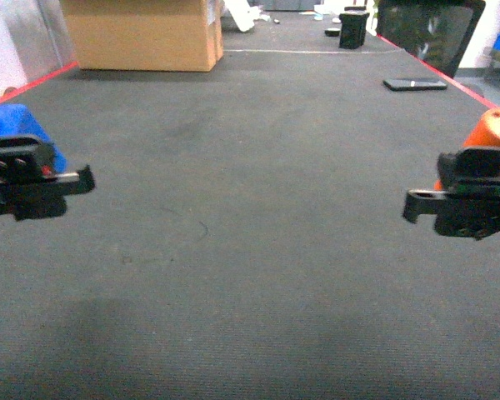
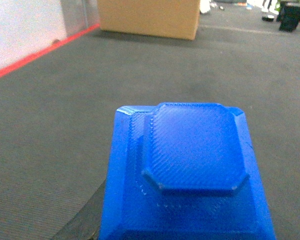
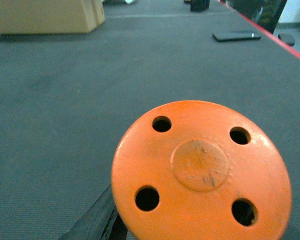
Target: Sort blue parts and orange caps into right shelf containers
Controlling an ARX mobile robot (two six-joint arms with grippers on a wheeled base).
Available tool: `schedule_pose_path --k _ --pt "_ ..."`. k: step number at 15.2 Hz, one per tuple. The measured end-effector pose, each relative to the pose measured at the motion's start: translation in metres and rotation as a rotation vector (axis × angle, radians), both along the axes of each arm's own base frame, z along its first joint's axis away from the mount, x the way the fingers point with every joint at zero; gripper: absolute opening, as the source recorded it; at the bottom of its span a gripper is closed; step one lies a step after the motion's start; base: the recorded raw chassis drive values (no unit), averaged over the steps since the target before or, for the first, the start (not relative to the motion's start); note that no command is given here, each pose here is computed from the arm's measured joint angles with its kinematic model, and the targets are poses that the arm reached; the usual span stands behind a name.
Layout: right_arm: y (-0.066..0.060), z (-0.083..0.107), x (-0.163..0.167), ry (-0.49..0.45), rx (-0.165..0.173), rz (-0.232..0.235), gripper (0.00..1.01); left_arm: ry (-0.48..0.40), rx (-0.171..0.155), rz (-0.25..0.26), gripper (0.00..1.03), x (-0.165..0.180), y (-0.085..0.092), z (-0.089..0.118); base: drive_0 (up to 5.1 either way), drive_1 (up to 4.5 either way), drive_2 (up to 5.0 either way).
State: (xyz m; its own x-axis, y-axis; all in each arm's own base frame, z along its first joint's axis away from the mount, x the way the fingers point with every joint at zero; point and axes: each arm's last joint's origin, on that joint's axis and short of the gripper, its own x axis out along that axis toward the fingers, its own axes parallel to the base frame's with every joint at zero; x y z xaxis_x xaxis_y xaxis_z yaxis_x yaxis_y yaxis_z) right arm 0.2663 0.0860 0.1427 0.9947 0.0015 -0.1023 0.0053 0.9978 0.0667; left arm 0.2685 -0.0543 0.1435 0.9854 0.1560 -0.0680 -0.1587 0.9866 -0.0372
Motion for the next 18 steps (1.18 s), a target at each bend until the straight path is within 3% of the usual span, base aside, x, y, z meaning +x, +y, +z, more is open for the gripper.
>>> schedule_pose_path --k 4,6,8,10,14,15,17,18 --pt "-0.029 0.044 -0.071 -0.120 -0.009 -0.021 0.45 -0.107 0.067 0.109 0.42 -0.064 0.024 0.041 0.0 0.00 0.0" --pt "-0.037 0.060 -0.091 -0.180 0.002 -0.035 0.45 -0.138 0.072 0.131 0.42 -0.082 0.027 0.051 0.0 0.00 0.0" --pt "-0.040 0.068 -0.108 -0.241 0.013 -0.042 0.45 -0.203 0.059 0.140 0.42 -0.099 0.027 0.063 0.0 0.00 0.0" --pt "-0.039 0.075 -0.115 -0.309 0.047 -0.076 0.45 -0.260 0.046 0.209 0.42 -0.103 0.027 0.068 0.0 0.00 0.0" --pt "-0.036 0.072 -0.114 -0.275 0.034 -0.064 0.45 -0.218 0.072 0.204 0.42 -0.102 0.026 0.062 0.0 0.00 0.0" --pt "-0.038 0.072 -0.115 -0.192 -0.011 -0.024 0.45 -0.138 0.096 0.110 0.42 -0.101 0.030 0.062 0.0 0.00 0.0" --pt "-0.047 0.069 -0.121 -0.137 -0.040 -0.005 0.45 -0.099 0.078 -0.034 0.42 -0.109 0.035 0.060 0.0 0.00 0.0" --pt "-0.060 0.052 -0.130 -0.087 -0.061 -0.003 0.45 -0.053 0.058 -0.165 0.42 -0.121 0.039 0.046 0.0 0.00 0.0"
